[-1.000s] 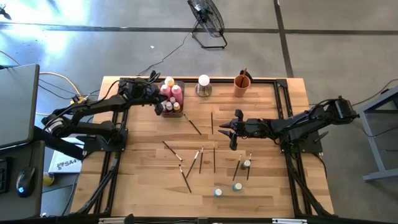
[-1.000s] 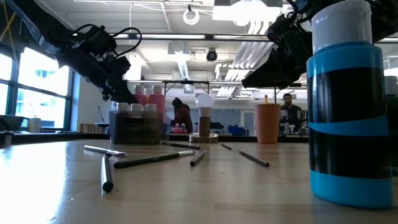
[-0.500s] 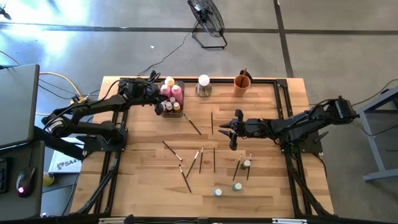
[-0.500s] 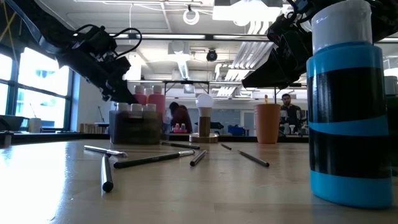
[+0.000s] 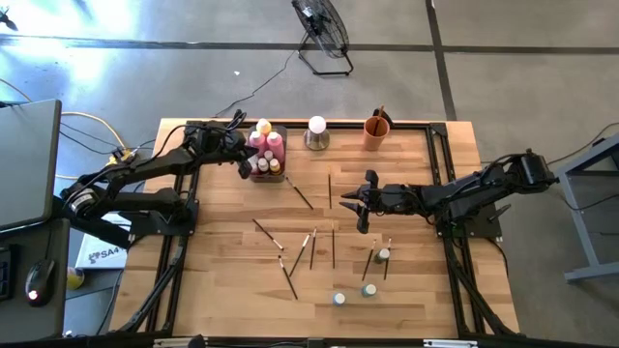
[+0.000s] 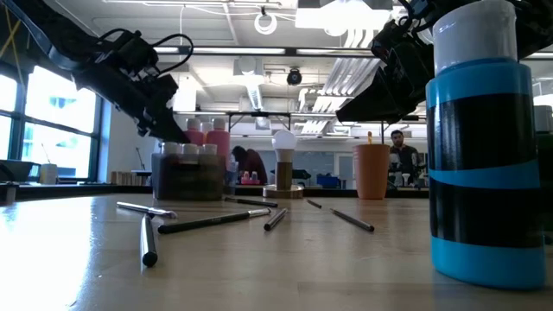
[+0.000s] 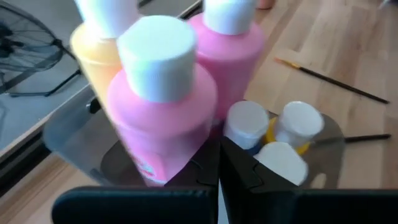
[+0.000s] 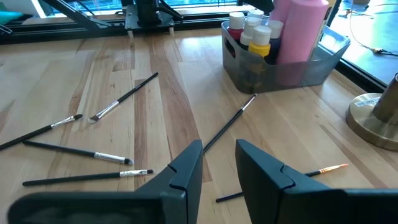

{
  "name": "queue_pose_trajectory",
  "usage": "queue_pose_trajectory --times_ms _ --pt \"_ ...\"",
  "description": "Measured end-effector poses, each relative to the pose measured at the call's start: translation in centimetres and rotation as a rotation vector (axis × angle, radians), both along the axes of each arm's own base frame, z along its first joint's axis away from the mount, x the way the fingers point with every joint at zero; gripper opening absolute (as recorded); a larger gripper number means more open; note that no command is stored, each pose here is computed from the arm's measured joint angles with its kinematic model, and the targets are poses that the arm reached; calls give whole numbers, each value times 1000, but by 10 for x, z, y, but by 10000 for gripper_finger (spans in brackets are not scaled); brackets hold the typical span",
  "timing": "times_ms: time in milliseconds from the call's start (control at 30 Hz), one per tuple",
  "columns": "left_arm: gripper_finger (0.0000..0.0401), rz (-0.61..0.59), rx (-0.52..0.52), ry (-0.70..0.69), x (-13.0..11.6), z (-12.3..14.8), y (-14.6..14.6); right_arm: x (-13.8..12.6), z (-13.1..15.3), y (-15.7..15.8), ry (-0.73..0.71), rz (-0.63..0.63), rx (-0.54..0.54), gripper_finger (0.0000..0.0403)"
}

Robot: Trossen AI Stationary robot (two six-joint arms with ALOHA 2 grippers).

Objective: Pick & Place Paint Supplies
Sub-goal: Adjust the large pink paint bottles

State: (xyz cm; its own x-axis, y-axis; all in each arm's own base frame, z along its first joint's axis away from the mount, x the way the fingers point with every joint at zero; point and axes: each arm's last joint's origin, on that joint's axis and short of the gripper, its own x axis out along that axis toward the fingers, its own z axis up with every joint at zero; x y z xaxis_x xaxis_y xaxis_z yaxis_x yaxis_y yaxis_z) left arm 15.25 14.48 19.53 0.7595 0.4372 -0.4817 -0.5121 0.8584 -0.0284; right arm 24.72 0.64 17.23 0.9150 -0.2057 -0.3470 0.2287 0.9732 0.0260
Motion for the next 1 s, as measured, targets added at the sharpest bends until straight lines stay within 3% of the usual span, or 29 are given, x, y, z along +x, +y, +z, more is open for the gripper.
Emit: queue_pose_trajectory --times_ms 1000 --pt "0 107 64 65 5 -8 10 0 0 0 -1 0 0 91"
